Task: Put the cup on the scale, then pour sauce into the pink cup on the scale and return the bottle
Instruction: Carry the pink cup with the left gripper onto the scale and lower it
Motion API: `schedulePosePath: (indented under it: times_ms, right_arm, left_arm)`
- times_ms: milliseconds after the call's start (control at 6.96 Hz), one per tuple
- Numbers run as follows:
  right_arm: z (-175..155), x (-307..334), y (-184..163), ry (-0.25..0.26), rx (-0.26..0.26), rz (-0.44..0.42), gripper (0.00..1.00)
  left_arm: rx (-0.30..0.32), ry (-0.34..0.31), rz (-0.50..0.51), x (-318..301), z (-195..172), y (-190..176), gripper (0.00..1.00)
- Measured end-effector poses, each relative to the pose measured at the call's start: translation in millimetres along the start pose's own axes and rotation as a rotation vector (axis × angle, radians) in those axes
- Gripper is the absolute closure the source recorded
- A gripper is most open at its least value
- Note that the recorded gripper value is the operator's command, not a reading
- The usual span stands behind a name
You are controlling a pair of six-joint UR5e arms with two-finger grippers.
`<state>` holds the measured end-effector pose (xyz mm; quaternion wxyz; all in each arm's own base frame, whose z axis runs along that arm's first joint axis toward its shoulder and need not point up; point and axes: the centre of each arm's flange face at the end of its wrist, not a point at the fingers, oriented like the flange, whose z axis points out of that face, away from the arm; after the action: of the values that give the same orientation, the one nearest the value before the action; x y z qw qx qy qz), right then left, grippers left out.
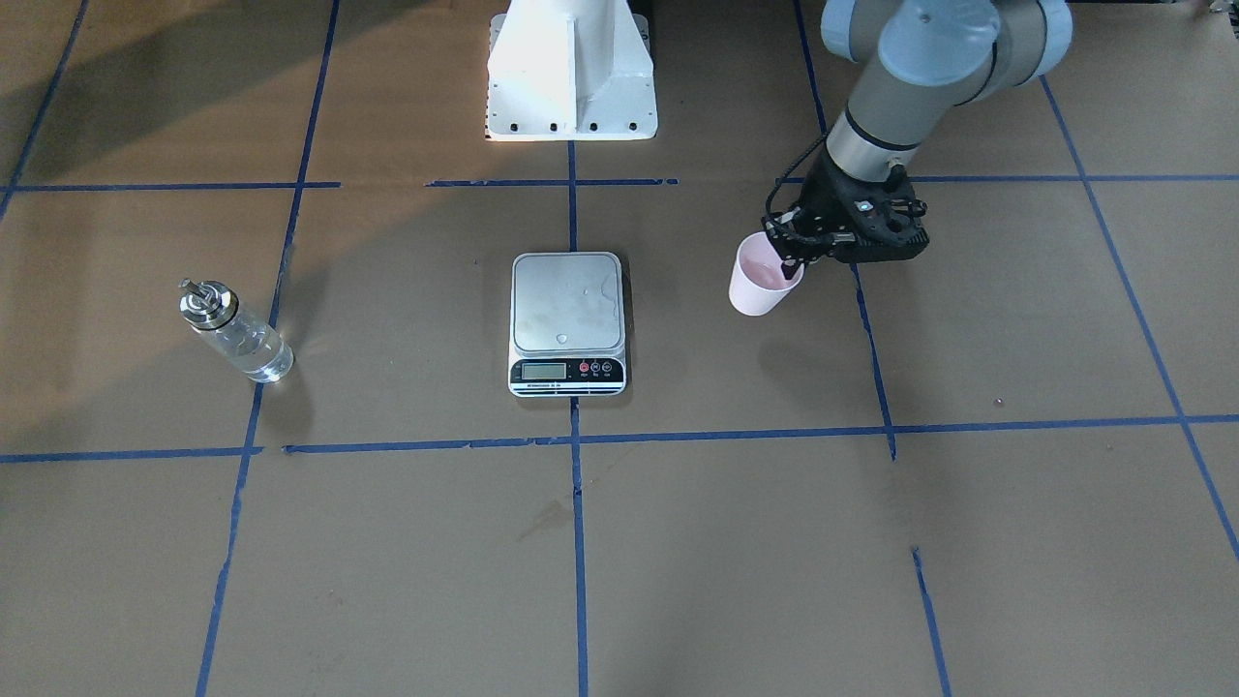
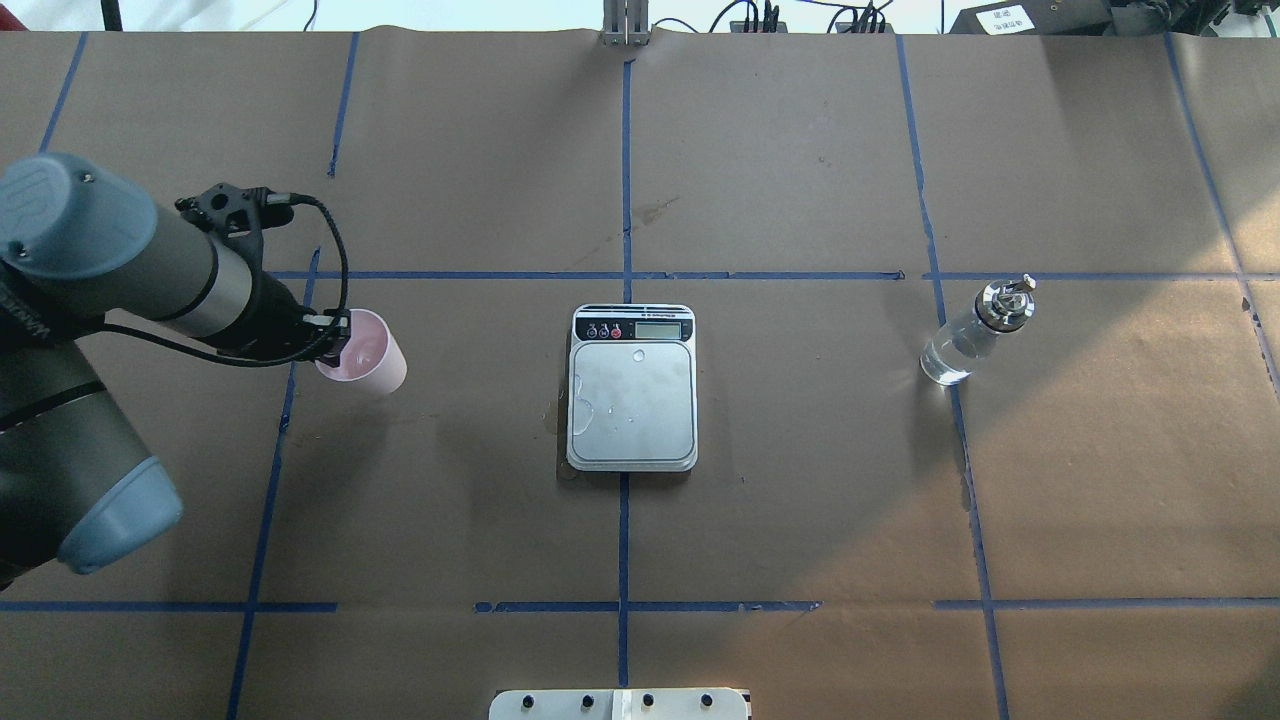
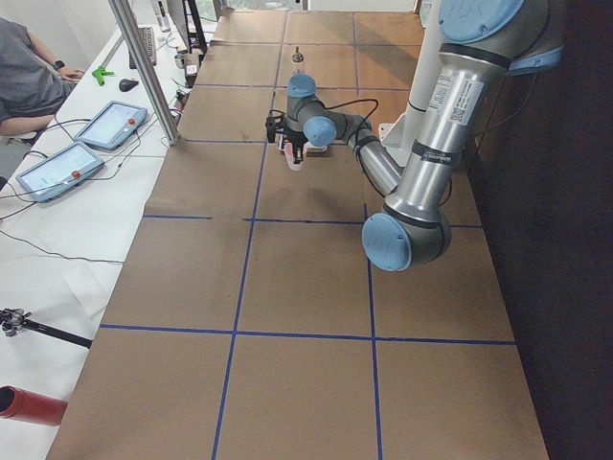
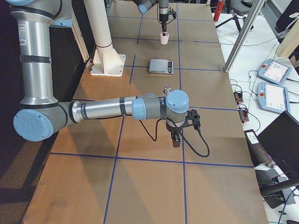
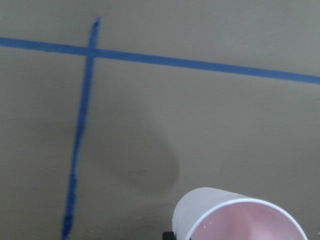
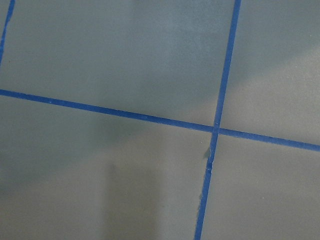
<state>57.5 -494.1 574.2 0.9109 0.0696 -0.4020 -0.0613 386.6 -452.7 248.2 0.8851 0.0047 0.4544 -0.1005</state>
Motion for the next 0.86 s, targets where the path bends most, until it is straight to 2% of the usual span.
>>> schedulePosePath:
  times_ms: [144,431,862]
  right_arm:
    - [0.9,0.6,2.6,0.0,-0.002,0.002,0.0]
    - [2.8,2.0,6.1,-0.001,-0.004,0.011,0.0]
    - [2.5,-0.7,5.7,-0.025,0.0,0.067,0.0]
  left_arm:
    - [-0.017,0.02,-0.068,47.1,2.6,6.4,1.0]
    - [-0.047,0.017,-0.157,127.0,33.6,31.2,1.0]
    - [-0.056,-0.013,-0.172,169.9,74.6,64.9,1.0]
